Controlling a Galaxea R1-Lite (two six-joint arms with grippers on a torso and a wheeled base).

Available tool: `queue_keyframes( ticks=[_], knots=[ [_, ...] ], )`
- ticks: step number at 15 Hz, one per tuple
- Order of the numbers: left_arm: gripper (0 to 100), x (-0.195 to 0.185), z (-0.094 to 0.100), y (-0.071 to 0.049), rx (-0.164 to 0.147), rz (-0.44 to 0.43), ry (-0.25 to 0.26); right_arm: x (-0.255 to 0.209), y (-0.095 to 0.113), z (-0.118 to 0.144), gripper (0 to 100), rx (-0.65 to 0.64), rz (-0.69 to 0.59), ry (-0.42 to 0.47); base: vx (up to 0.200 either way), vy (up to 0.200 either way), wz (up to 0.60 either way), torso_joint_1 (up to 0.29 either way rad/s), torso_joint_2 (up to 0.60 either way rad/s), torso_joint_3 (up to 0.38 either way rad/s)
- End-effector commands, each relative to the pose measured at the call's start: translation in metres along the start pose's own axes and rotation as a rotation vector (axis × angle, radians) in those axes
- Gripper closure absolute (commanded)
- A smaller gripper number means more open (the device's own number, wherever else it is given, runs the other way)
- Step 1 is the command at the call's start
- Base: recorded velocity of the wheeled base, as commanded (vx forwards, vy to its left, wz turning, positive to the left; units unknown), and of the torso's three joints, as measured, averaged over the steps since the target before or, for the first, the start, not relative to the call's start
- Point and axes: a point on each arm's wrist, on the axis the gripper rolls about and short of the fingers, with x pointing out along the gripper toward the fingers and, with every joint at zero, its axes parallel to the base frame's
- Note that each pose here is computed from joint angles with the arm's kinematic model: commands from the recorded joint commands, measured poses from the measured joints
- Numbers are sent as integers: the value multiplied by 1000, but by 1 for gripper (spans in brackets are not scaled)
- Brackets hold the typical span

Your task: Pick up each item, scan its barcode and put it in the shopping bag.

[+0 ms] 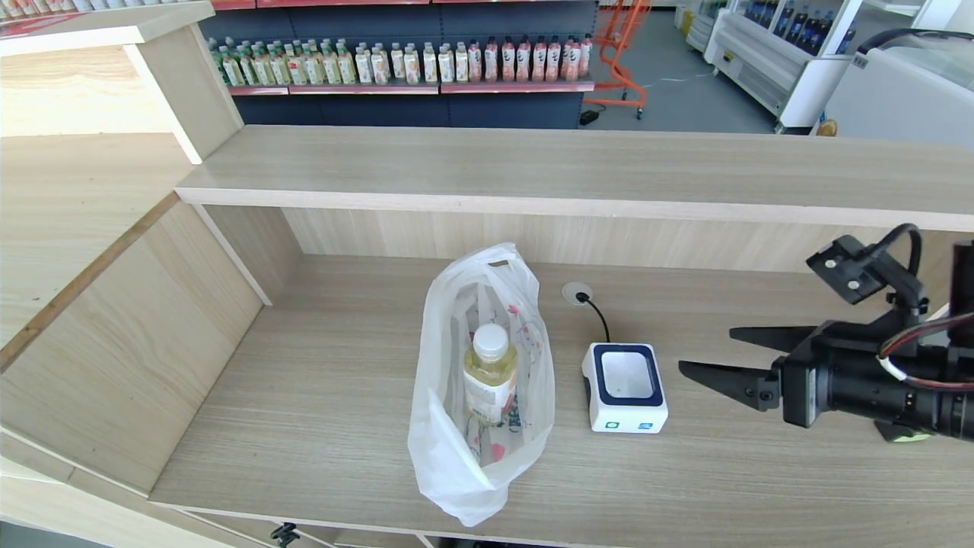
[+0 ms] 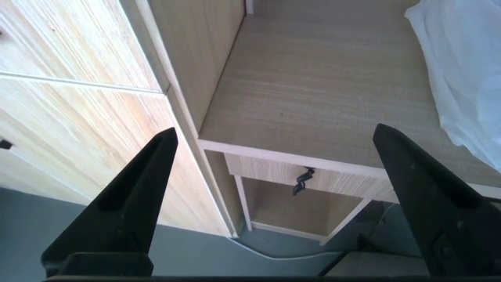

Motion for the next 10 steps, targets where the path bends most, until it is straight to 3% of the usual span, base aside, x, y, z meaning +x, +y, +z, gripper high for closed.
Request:
queue_keyframes(
  ticks=[1, 6, 10],
  knots=[
    [0, 0, 0, 0, 0, 1, 0, -43, -1, -1, 0, -35, -115, -67, 0, 0, 0, 0, 0, 0],
    [0, 0, 0, 0, -3, 0, 1, -54, 2, -16, 0, -24, -151, -53, 0, 0, 0, 0, 0, 0],
    [0, 0, 0, 0, -4, 0, 1, -55, 1, -16, 0, -25, -157, -55, -200, 0, 0, 10, 4, 0]
  ],
)
